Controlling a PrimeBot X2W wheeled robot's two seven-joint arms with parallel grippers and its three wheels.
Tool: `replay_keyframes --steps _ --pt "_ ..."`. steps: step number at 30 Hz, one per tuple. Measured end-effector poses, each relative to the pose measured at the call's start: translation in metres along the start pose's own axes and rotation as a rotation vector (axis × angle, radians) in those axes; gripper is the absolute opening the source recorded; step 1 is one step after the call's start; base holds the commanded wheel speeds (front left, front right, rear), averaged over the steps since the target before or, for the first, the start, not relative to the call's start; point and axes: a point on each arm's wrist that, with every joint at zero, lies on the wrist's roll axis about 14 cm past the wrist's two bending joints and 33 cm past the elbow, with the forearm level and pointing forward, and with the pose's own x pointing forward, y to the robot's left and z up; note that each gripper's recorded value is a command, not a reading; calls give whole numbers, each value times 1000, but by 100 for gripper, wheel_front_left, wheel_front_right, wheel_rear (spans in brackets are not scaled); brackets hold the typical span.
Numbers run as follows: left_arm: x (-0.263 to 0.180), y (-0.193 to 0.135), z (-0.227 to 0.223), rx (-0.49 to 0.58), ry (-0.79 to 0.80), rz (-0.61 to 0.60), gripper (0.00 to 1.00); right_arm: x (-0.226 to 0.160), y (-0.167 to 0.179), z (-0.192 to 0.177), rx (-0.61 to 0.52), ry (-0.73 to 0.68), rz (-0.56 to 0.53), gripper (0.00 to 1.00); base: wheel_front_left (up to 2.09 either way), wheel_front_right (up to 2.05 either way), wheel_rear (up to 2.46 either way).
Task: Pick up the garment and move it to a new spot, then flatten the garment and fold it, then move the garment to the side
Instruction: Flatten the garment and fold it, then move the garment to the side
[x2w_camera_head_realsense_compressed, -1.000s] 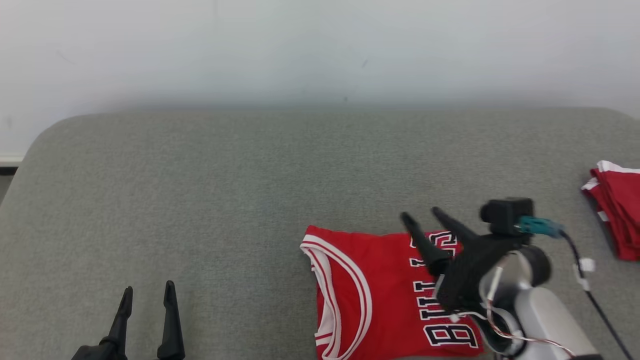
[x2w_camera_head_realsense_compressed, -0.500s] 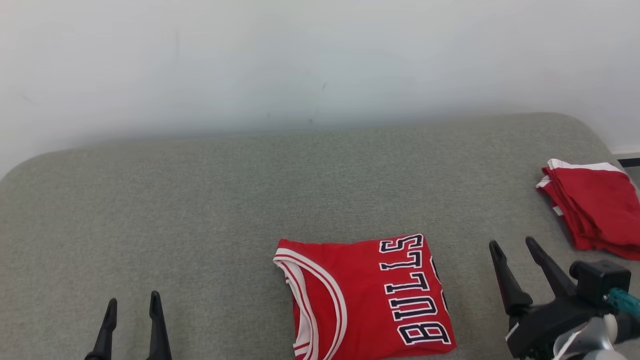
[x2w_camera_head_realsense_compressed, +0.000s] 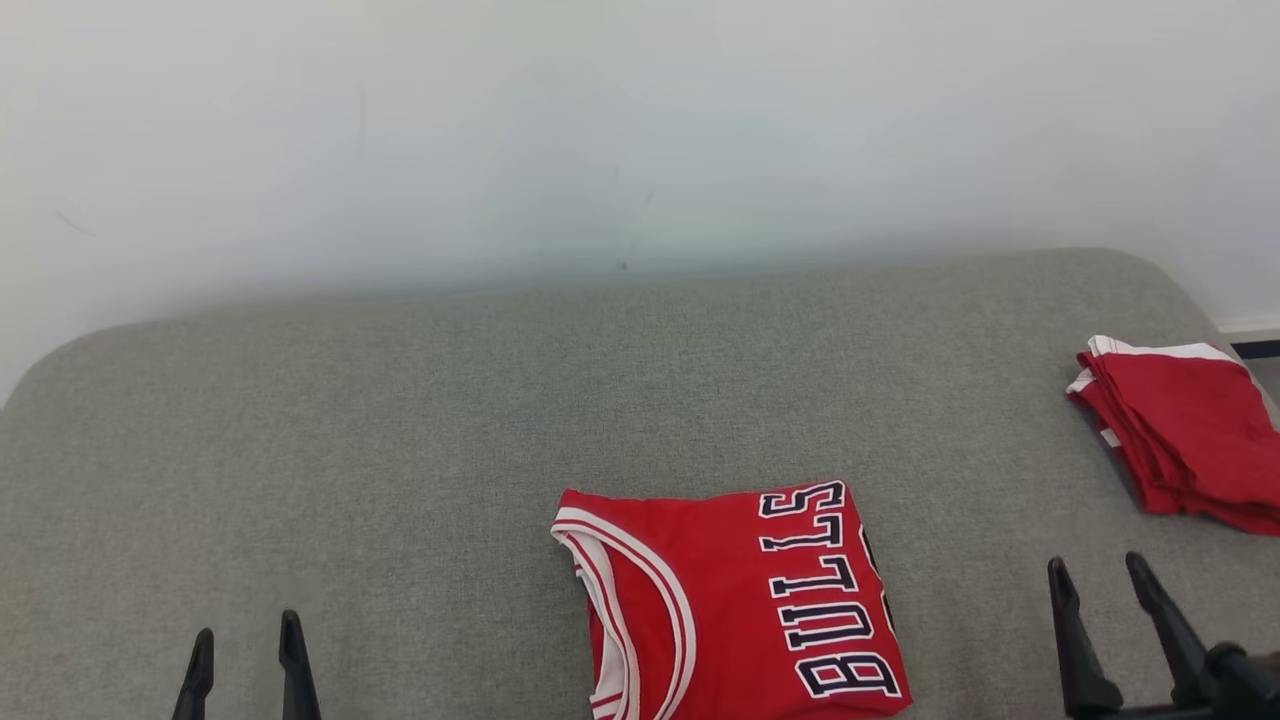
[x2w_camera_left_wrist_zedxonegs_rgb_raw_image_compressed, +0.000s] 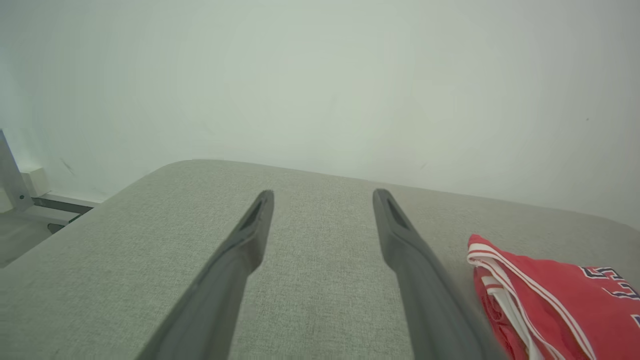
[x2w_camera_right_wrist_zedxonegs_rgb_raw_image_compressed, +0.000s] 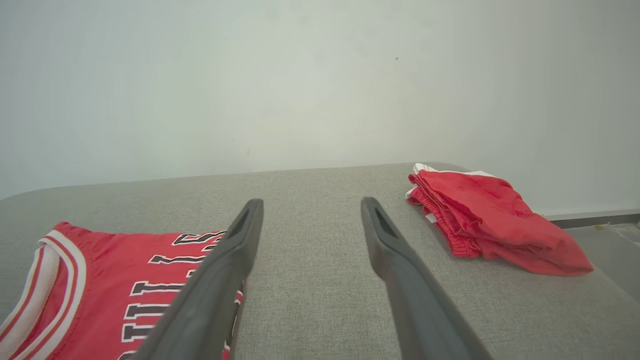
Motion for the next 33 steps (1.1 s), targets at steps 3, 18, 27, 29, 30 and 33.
replay_keyframes --steps 3,18,27,29,30,33 --pt "-5 3 0 -1 1 14 100 -8 3 -5 3 1 3 100 0 0 0" --pt "-5 0 -1 8 6 -18 100 -8 16 1 -25 -23 85 100 0 0 0" --pt "-5 1 -9 6 29 -21 100 -1 19 3 -21 -28 101 100 0 0 0" --pt "-5 2 -9 6 32 -18 100 -1 18 1 -20 -23 100 100 0 0 0" --pt "-6 2 -10 6 33 -17 100 -1 18 0 -20 -20 100 100 0 0 0" --pt "-6 3 -12 6 40 -16 100 0 18 -1 -18 -17 100 100 0 0 0"
